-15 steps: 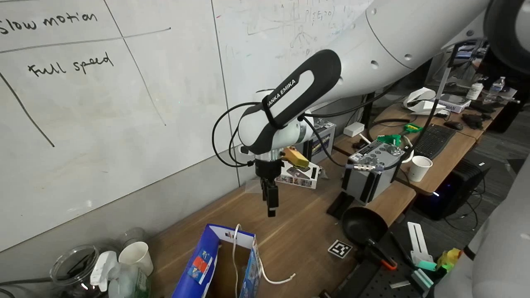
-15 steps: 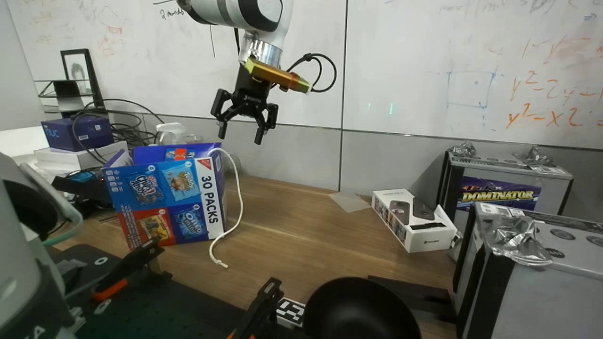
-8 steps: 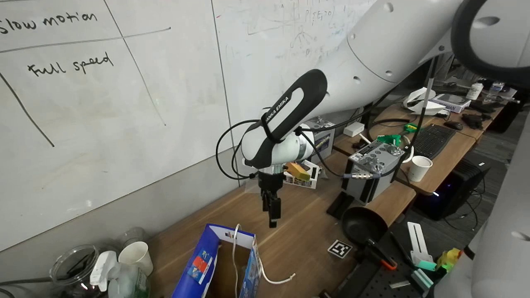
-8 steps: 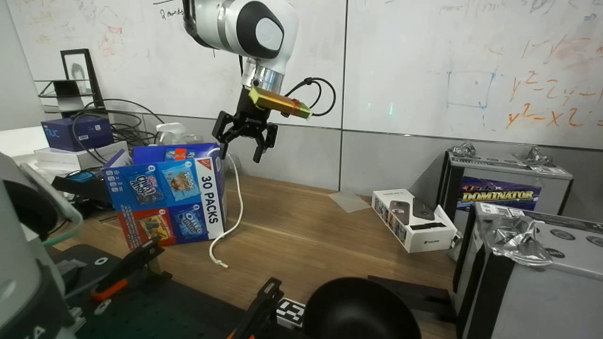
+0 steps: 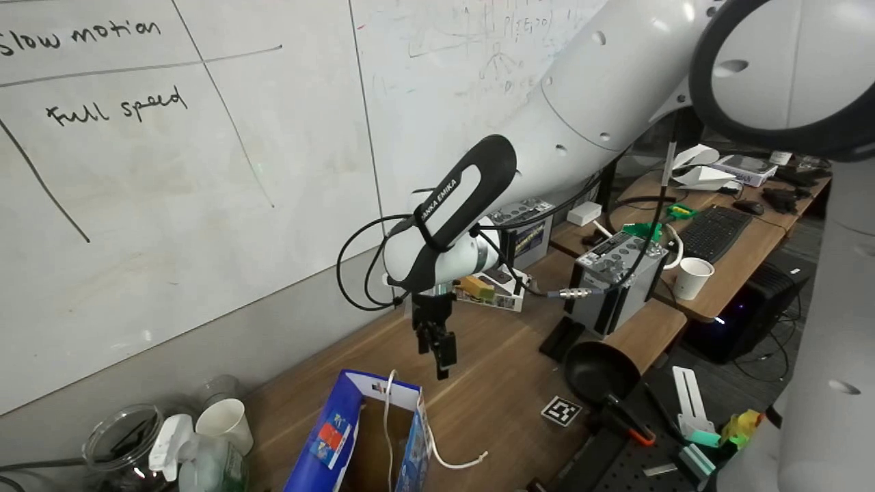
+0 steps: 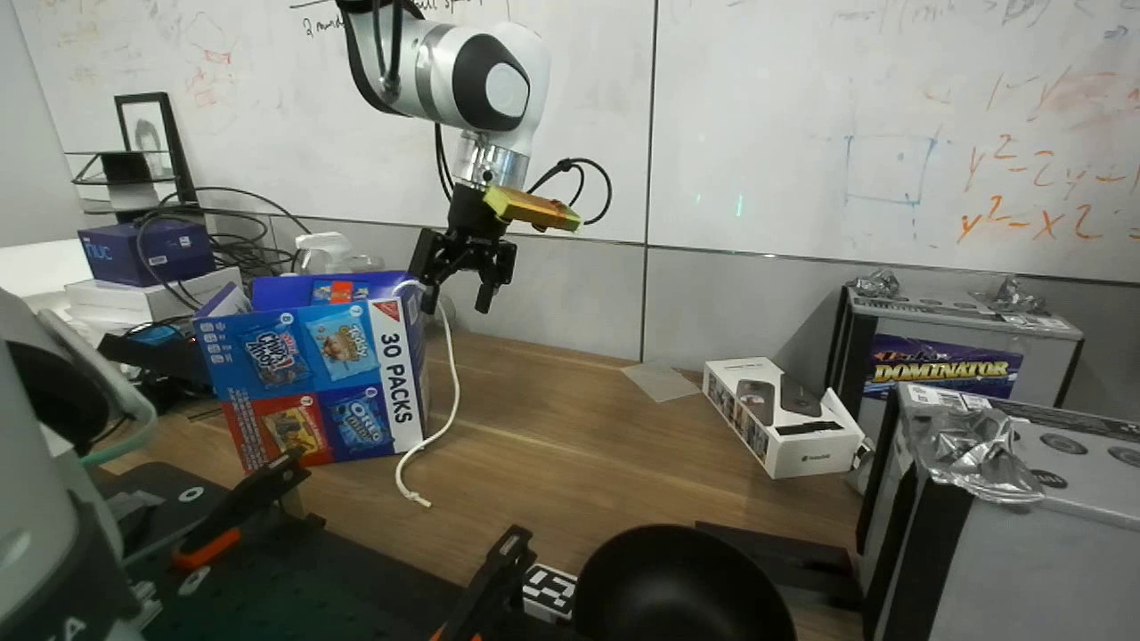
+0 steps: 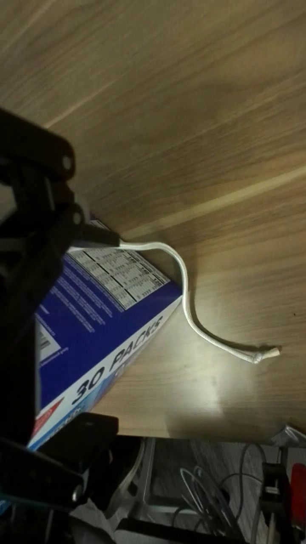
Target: Put the ropes in the box
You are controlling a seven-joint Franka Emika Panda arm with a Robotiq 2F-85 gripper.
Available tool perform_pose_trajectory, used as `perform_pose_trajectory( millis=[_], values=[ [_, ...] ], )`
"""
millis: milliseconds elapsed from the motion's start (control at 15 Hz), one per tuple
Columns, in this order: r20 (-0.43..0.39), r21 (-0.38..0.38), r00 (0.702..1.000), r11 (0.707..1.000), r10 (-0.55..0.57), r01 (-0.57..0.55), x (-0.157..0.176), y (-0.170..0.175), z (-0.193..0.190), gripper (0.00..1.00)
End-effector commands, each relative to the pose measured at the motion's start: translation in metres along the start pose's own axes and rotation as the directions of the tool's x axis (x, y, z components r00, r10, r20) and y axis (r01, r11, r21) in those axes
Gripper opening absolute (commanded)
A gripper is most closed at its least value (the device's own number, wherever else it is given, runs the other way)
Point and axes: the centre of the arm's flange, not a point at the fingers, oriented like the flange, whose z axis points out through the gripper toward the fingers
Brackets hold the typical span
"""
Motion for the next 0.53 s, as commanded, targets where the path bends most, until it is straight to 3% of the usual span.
perform_pose_trajectory(
  millis=[0,467],
  values=[
    [-0.054,-0.088,0.995,0.993,-0.079,0.074,0.023,0.023,-0.014,1.00],
    [-0.122,-0.096,0.963,0.969,-0.239,0.228,0.049,0.052,0.003,1.00]
  ],
)
